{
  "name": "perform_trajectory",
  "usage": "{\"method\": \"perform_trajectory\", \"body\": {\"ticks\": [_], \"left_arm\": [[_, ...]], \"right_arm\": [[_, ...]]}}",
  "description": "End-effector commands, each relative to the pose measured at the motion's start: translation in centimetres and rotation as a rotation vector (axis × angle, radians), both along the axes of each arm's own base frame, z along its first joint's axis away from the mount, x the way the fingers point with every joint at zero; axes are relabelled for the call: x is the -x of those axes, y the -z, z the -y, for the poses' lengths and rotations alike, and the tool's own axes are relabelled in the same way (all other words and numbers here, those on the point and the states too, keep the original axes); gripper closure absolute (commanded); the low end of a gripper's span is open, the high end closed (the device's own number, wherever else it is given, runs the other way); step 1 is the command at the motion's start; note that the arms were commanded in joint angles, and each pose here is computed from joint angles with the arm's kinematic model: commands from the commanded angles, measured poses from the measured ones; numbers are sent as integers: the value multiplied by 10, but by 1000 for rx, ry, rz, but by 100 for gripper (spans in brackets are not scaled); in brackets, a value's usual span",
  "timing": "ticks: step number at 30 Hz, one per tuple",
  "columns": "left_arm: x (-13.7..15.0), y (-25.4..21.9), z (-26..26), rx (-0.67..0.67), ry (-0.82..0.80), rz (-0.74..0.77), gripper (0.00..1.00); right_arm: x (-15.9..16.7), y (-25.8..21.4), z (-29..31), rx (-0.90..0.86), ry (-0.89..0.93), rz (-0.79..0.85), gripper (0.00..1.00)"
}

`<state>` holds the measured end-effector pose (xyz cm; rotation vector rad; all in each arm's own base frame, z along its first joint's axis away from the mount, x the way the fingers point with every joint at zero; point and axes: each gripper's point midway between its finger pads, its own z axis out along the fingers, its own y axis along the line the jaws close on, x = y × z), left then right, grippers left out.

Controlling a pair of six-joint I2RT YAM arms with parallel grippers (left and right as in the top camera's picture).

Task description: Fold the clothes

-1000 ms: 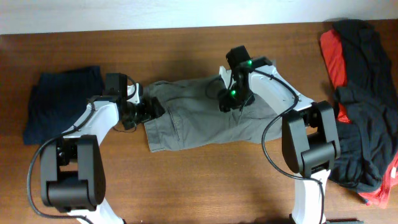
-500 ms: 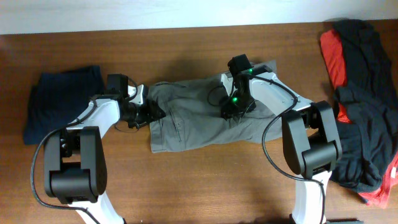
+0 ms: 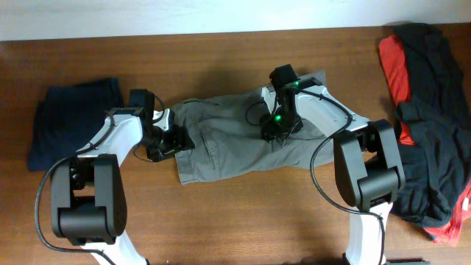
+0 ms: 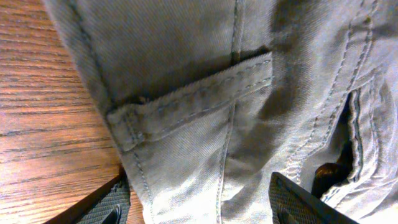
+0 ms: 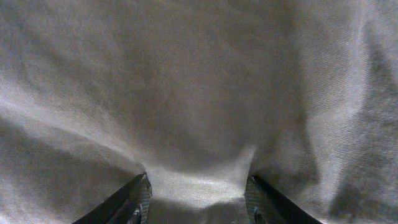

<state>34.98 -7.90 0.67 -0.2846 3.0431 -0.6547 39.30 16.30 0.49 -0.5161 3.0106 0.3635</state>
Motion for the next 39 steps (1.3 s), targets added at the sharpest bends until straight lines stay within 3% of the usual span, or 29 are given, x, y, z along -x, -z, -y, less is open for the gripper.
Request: {"method": "perform_trajectory", "body": {"ticks": [1, 6, 8, 12, 14, 17, 21, 27, 34, 39], "left_arm": [[38, 48, -16, -102, -8, -148, 27], [33, 57, 6, -36, 23, -73, 28], [35, 59, 10, -30, 35, -69, 36], [35, 59, 13, -31, 53, -61, 66], [35, 59, 11, -31, 50, -60, 99], [35, 58, 0, -39, 19, -76, 99], [38, 49, -32, -107, -42, -113, 100], [28, 6, -69, -108, -110, -80, 100], [25, -63, -87, -115, -116, -4, 100], [21, -105, -88, -130, -82, 86, 100]], "right_arm": [[15, 17, 7, 28, 10, -59, 46], [16, 17, 7, 28, 10, -60, 46], [16, 17, 7, 28, 10, -61, 46], [15, 17, 7, 28, 10, -60, 46], [15, 17, 7, 28, 10, -60, 46], [13, 15, 6, 26, 10, -53, 54], [3, -5, 4, 14, 12, -16, 54], [-14, -57, -5, -24, 9, 38, 53], [13, -85, -49, -262, -33, -88, 54], [35, -87, -84, -295, -116, -117, 55]]}}
